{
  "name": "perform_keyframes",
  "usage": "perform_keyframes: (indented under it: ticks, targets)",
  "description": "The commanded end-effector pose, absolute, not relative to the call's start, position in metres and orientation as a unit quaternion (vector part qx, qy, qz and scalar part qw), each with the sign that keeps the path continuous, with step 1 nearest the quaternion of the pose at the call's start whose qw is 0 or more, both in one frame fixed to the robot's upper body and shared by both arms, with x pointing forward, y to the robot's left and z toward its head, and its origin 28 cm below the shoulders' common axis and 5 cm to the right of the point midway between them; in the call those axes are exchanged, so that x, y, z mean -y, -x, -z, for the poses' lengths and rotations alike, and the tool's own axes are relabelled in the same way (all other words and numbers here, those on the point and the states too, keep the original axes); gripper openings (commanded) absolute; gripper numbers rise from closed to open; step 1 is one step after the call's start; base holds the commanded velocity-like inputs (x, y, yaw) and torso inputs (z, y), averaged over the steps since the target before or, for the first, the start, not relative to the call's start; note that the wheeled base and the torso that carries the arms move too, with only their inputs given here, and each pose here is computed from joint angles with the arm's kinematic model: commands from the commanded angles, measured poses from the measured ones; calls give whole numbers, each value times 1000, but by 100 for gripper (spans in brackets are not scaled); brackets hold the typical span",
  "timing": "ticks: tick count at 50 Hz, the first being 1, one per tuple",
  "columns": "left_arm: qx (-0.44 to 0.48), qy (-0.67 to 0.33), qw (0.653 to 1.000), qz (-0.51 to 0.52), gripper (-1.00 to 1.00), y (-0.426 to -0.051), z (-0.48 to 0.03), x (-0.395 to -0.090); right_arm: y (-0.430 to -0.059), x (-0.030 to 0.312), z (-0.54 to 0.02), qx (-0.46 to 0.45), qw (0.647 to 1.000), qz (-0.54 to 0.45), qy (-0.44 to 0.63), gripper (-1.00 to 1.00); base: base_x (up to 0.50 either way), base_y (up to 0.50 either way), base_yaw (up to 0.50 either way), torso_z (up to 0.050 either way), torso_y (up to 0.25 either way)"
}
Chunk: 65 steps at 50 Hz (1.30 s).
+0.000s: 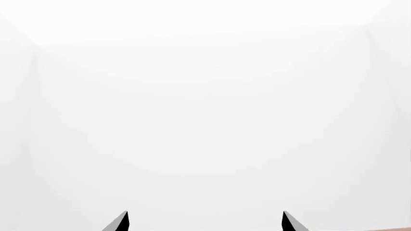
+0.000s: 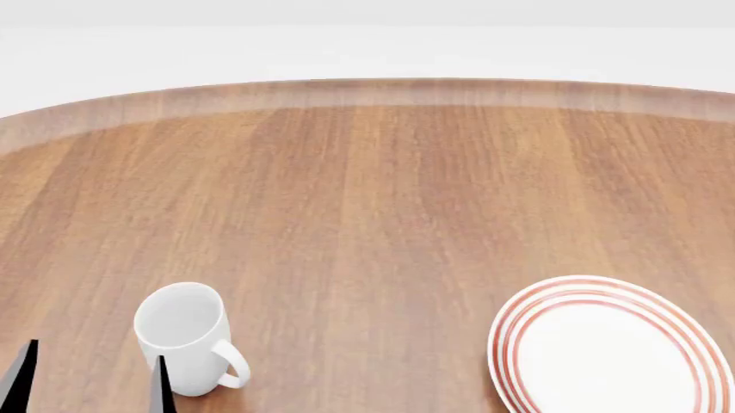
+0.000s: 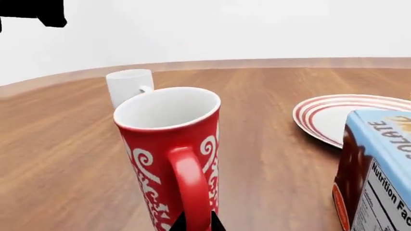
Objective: Pick up the red mug and put it on the plate
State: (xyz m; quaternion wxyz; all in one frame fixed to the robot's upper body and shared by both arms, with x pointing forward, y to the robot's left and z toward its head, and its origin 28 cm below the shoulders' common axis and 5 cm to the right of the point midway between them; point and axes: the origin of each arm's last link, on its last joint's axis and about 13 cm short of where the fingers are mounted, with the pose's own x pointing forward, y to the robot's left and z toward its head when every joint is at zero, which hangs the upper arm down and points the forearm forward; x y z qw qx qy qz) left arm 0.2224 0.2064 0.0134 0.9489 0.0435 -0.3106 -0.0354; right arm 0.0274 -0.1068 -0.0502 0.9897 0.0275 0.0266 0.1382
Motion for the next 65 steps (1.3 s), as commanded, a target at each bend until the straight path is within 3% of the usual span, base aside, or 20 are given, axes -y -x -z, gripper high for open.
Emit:
perform_keyframes:
  ticks: [1,22,51,65]
  targets:
    - [313,-43,948,37,100,-222,-13,-206,-30,100,11,17,988,-155,-20,-100,0,0,0,0,0]
    - [314,-43,948,36,100,-223,-13,-206,-46,100,-48,39,991,-129,12,-100,0,0,0,0,0]
    - [315,-41,947,40,100,-223,-13,-206,-80,112,-113,41,993,-73,-83,-100,0,0,0,0,0]
    - [315,-41,947,40,100,-223,-13,-206,-98,119,-132,31,995,-58,-80,-100,0,0,0,0,0]
